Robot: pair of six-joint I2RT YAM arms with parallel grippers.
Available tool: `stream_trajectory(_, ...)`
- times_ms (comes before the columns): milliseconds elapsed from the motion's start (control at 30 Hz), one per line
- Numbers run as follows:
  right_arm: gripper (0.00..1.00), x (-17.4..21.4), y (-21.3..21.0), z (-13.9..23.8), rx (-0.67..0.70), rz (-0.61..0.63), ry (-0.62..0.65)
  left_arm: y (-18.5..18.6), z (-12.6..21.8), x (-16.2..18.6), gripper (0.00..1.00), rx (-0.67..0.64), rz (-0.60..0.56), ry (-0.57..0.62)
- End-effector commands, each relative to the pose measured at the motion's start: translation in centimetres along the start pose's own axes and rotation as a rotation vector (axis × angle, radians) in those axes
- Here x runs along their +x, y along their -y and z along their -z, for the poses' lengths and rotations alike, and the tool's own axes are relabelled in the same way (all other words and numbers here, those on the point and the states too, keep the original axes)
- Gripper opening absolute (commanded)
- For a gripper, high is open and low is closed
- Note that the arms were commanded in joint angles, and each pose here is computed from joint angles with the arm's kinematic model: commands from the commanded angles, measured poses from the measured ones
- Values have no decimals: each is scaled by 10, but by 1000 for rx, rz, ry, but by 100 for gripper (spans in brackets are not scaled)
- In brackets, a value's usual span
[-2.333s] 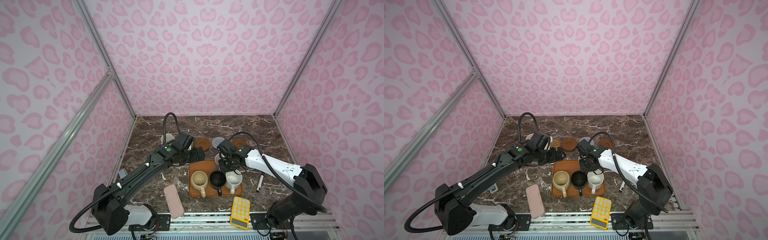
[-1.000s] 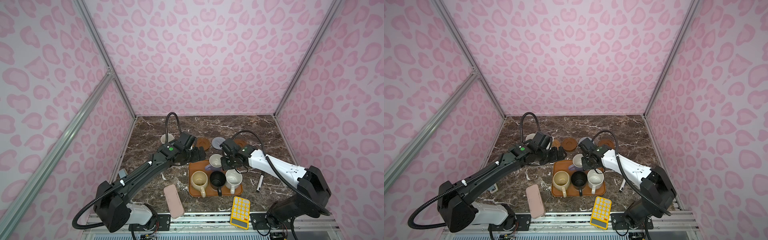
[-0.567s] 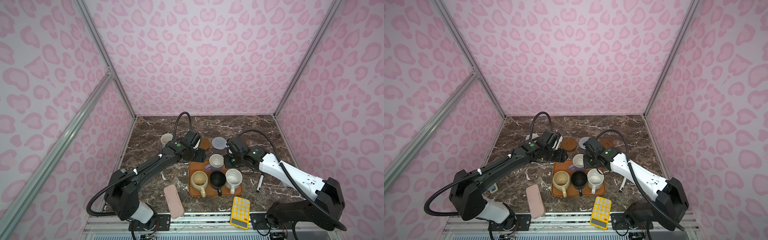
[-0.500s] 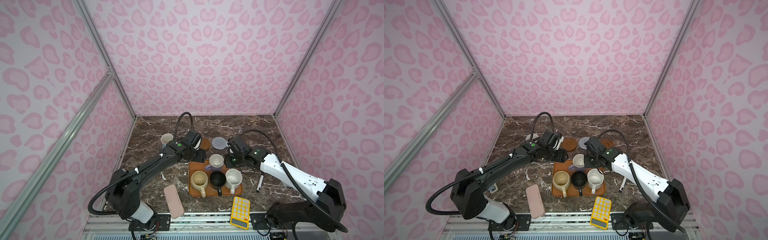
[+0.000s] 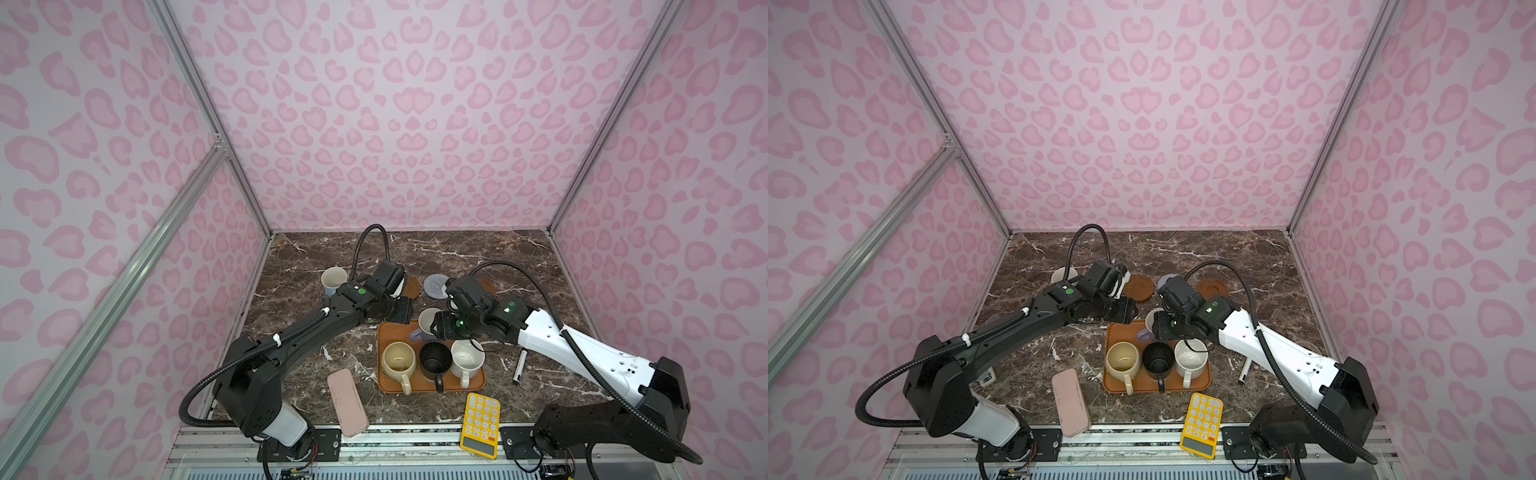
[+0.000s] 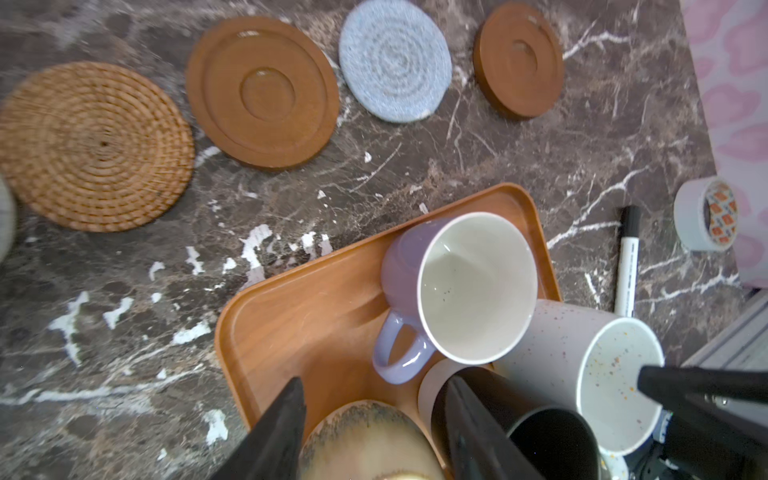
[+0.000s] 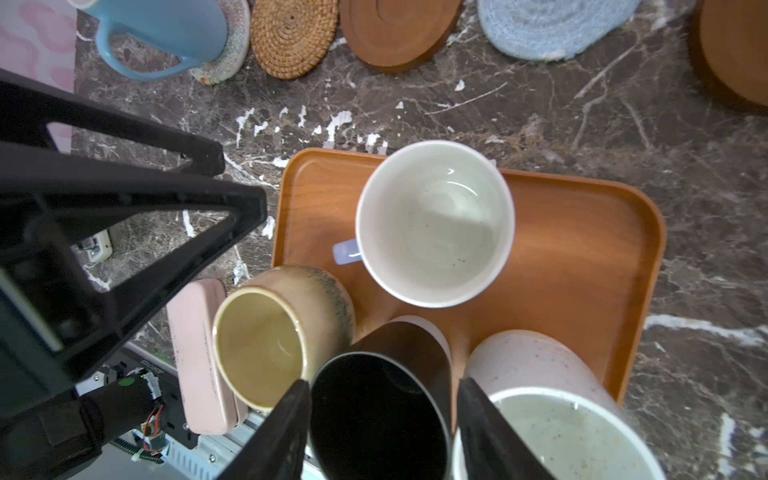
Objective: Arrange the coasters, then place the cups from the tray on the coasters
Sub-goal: 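Close right gripper on the rim of the lavender mug on the tray, then lift the lavender mug off the tray with right gripper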
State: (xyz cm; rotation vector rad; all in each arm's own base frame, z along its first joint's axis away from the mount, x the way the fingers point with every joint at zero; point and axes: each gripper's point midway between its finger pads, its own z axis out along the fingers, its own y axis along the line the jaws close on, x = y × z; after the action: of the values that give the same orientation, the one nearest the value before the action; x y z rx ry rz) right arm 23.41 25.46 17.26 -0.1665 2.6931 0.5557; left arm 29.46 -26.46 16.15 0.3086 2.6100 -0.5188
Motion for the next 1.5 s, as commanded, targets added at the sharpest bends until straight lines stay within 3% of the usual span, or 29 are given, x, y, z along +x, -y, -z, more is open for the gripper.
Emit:
stream_trajectory(0,60,1,-6,2,32,-54,12,-20,23,-6,57,-96,131,67)
stream_trajectory(167,60,3,-39,-10,-3,-65,-10,-35,58,-7,57,-84,276,137)
stream_trajectory(367,54,5,-49,-31,51,-114,-33,-41,84,-1,58,-79,310,177)
stream_trajectory(1000,45,8,-32,-81,171,-279,-66,-34,81,4,61,-12,280,182)
stream_trajectory(1467,42,17,6,-86,278,-367,-25,-35,80,6,62,-4,237,181)
